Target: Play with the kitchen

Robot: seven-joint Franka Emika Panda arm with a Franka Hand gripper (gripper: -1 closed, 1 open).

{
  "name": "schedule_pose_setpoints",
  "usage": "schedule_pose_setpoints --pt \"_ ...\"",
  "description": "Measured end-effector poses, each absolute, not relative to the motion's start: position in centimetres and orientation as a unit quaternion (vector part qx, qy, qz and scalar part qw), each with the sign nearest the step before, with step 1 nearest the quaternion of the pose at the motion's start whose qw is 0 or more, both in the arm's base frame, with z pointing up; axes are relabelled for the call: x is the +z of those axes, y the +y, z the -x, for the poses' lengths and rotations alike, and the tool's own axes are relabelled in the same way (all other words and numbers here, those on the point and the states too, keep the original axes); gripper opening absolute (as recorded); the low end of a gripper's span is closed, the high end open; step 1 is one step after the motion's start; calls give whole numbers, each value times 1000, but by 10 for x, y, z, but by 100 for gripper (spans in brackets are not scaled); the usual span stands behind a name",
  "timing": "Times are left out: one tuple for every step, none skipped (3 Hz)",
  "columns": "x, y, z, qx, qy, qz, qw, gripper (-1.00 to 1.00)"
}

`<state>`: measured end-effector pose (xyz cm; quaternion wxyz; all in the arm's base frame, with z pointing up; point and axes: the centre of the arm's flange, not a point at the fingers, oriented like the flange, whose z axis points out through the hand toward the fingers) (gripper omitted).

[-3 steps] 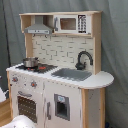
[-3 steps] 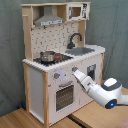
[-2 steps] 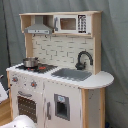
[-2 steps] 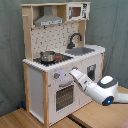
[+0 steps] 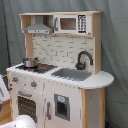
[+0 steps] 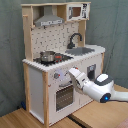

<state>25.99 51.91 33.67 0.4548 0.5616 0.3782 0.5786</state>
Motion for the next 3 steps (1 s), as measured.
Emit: schedule_pose_setpoints --pt "337 516 -274 594 368 -577 422 100" --pt "348 512 -290 608 363 -586 394 100" --pt "352 510 -309 616 365 -589 374 100"
